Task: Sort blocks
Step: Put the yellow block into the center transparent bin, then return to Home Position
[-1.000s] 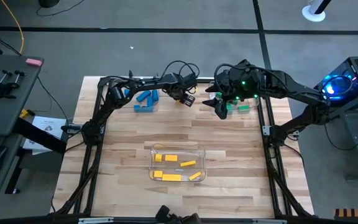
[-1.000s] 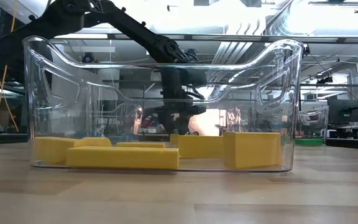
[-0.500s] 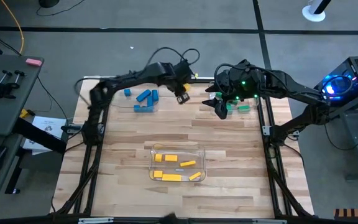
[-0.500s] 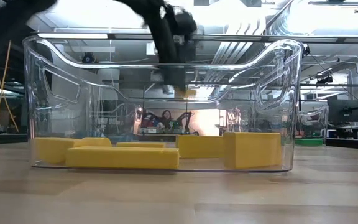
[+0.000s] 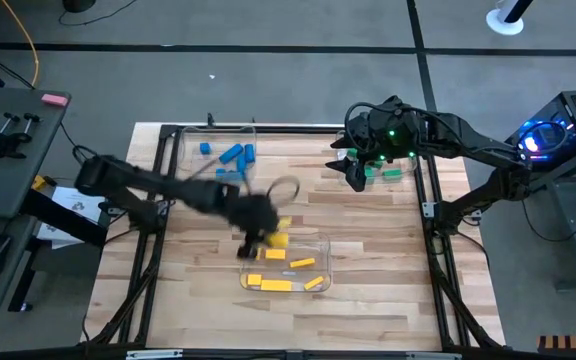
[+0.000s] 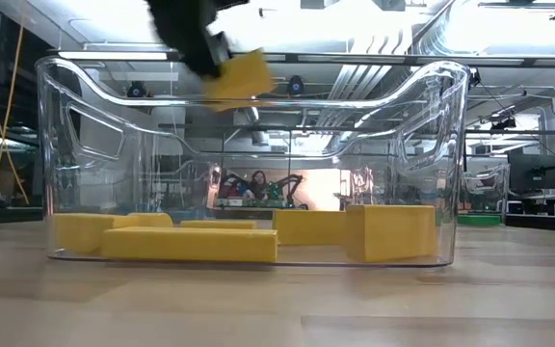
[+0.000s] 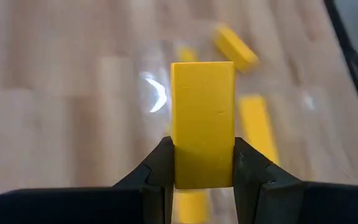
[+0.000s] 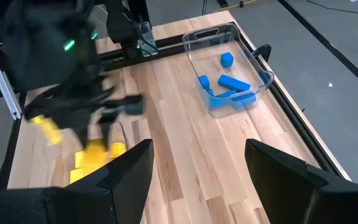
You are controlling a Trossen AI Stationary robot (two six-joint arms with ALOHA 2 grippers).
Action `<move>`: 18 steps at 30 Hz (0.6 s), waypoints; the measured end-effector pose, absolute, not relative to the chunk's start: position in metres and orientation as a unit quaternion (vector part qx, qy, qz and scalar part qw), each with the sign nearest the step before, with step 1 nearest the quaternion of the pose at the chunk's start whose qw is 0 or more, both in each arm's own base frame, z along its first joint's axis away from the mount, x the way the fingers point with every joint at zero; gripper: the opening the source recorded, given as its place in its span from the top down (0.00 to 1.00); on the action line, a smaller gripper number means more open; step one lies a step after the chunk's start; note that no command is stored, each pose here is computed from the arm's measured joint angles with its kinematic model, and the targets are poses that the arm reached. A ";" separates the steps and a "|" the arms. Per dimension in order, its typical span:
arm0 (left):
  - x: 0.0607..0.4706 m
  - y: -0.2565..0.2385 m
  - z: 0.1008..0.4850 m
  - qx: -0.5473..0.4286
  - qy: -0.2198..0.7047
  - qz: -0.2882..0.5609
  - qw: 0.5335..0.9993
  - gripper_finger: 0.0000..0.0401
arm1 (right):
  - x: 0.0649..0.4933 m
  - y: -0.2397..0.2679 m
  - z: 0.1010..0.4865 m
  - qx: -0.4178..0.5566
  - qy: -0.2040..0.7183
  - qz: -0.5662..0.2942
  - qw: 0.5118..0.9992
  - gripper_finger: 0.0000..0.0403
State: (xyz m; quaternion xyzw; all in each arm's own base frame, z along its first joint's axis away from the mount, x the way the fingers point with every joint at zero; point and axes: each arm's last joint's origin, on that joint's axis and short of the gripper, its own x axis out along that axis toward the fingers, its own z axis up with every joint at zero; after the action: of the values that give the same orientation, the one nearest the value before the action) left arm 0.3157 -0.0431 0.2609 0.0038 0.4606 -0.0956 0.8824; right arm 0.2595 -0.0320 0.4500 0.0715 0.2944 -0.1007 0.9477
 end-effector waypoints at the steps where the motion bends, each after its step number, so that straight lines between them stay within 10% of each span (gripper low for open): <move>1: 0.311 -0.055 0.251 0.006 0.459 -0.109 0.882 0.81 | 0.260 -0.032 0.450 0.072 0.294 -0.101 0.948 0.38; 8: 0.301 -0.092 0.217 -0.013 0.458 -0.133 0.879 0.79 | 0.260 -0.032 0.450 0.072 0.294 -0.101 0.948 0.38; 18: 0.304 -0.085 0.237 0.032 0.480 -0.144 0.865 0.36 | 0.260 -0.032 0.450 0.084 0.293 -0.105 0.947 0.38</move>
State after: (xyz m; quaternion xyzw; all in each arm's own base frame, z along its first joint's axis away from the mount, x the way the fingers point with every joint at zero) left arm 0.3042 -0.0848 0.2366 0.0324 0.4802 -0.1442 0.8646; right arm 0.2595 -0.0320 0.4501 0.0844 0.2927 -0.1046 0.9467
